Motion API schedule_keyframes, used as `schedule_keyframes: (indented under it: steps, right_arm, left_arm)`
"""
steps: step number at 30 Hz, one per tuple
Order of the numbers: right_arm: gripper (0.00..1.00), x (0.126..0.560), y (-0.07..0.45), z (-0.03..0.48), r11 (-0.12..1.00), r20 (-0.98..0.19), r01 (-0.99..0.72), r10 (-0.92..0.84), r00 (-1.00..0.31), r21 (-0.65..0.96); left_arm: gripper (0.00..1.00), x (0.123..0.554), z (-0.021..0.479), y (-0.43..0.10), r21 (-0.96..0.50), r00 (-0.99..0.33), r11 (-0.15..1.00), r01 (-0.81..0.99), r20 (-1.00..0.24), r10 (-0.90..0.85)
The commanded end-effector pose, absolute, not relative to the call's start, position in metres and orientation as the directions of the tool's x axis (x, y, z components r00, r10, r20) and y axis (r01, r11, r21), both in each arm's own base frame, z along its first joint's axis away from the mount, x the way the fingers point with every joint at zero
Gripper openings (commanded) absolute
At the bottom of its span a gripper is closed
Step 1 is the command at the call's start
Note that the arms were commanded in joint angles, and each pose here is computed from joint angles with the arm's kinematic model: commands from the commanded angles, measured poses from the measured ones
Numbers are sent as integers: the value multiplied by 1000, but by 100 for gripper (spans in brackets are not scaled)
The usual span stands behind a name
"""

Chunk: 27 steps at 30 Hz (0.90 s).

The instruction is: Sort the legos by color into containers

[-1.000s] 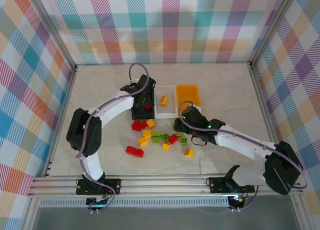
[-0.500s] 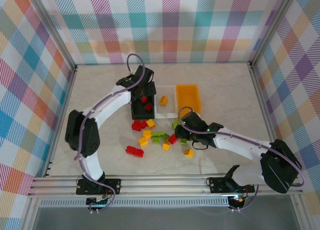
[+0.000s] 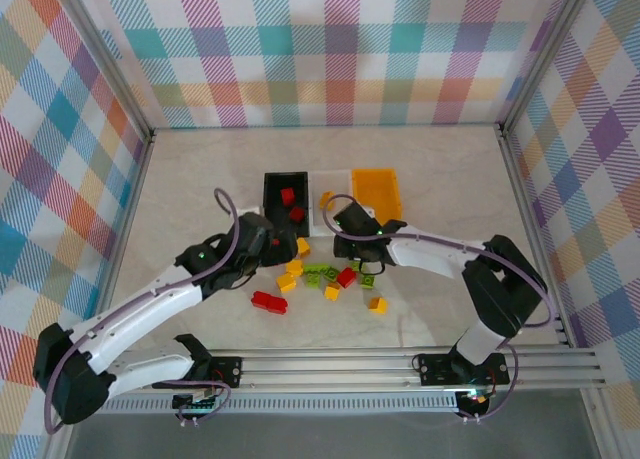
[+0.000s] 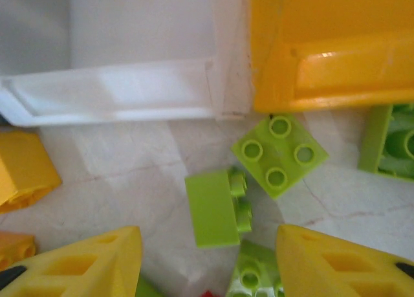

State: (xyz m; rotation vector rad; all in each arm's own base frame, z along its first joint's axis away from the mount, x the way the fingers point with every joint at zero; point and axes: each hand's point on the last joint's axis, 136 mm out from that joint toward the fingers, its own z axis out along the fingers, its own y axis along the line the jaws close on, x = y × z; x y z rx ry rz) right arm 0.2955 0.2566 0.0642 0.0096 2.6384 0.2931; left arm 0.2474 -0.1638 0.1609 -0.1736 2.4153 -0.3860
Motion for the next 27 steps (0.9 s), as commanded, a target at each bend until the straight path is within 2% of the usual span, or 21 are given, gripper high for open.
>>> schedule_keyframes:
  steps: [1, 9, 16, 21, 27]
  right_arm:
    - [54, 302, 249, 57, 992, -459, -12, 49, -887, 129]
    - [45, 306, 252, 39, 996, -430, 5, 45, -902, 94]
    - [31, 303, 250, 43, 994, -443, -3, 47, -895, 112]
    - [28, 299, 249, 52, 992, -454, -9, 50, -890, 127]
    - [26, 289, 250, 94, 980, -512, -51, 55, -857, 191]
  left_arm:
    - [100, 230, 158, -152, -368, -756, 928, -67, -588, -288]
    - [100, 217, 149, -130, -337, -747, 936, -101, -596, -295]
    - [100, 215, 144, -129, -329, -754, 938, -106, -588, -292]
    - [100, 215, 145, -129, -328, -753, 939, -106, -590, -291]
    - [100, 215, 150, -128, -332, -748, 937, -105, -595, -295]
